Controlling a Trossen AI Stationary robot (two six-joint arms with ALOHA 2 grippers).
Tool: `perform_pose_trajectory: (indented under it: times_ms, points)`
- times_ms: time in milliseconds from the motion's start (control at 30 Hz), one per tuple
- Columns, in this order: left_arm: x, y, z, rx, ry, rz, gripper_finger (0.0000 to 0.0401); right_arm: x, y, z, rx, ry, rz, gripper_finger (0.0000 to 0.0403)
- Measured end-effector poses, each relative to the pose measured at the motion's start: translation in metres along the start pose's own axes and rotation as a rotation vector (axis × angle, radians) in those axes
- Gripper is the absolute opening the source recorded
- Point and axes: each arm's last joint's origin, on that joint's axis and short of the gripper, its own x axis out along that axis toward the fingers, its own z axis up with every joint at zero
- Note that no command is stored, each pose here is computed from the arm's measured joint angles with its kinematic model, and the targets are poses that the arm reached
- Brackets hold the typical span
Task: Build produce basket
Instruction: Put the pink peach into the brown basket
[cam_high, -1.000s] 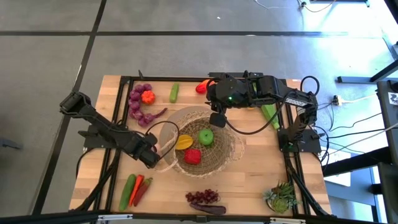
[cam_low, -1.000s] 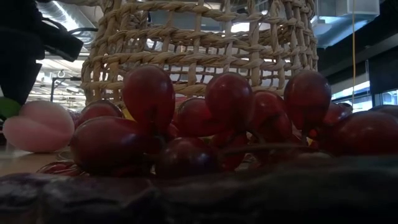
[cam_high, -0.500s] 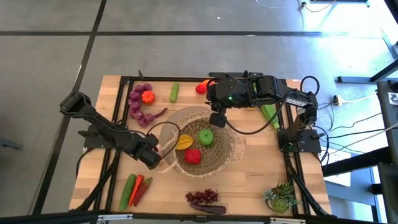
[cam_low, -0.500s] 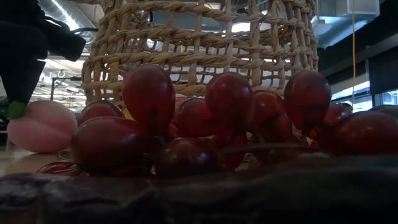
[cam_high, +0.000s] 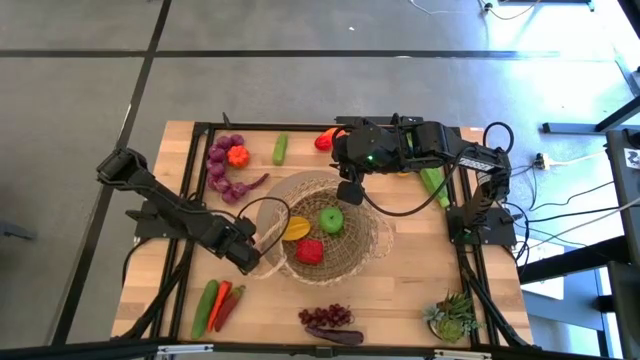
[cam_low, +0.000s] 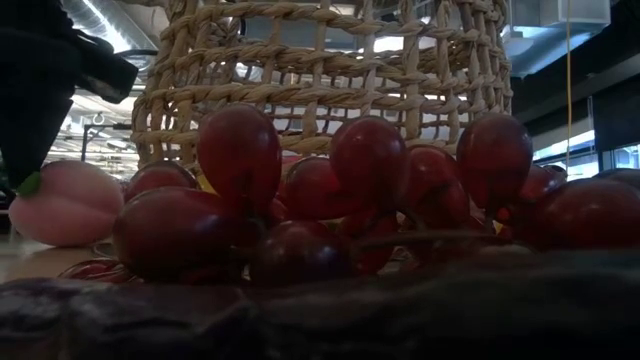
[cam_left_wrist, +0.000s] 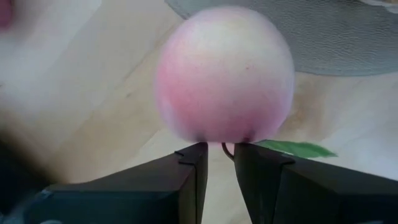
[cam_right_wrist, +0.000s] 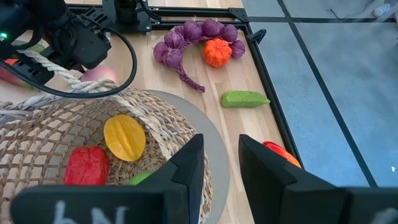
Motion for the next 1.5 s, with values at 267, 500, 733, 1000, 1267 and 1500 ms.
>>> perform_pose_trajectory:
  times_ms: [267,500,733,1000,1267,1500]
  points:
    - [0.001,-0.002,0.000,-0.008,-0.008,-0.031,0.0069,0.000,0.000,0.000,-0.004,0.000,0.000,0.0097]
    - [0.001,-0.004,0.001,-0.009,-0.014,-0.051,0.0069,0.000,0.000,0.000,-0.004,0.000,0.000,0.0097]
    - [0.002,-0.005,0.001,-0.008,-0.014,-0.048,0.0067,0.000,0.000,0.000,-0.004,0.000,0.000,0.0097]
    - [0.013,-0.009,0.000,0.003,-0.007,-0.016,0.0025,0.000,0.000,0.000,-0.005,0.000,0.000,0.0097]
    - [0.013,-0.009,0.000,0.005,-0.010,-0.016,0.0003,0.000,0.000,0.000,-0.008,-0.001,-0.001,0.0097]
    - [0.013,-0.009,0.000,0.005,-0.010,-0.015,0.0001,0.001,-0.002,0.000,-0.004,0.000,-0.005,0.0097]
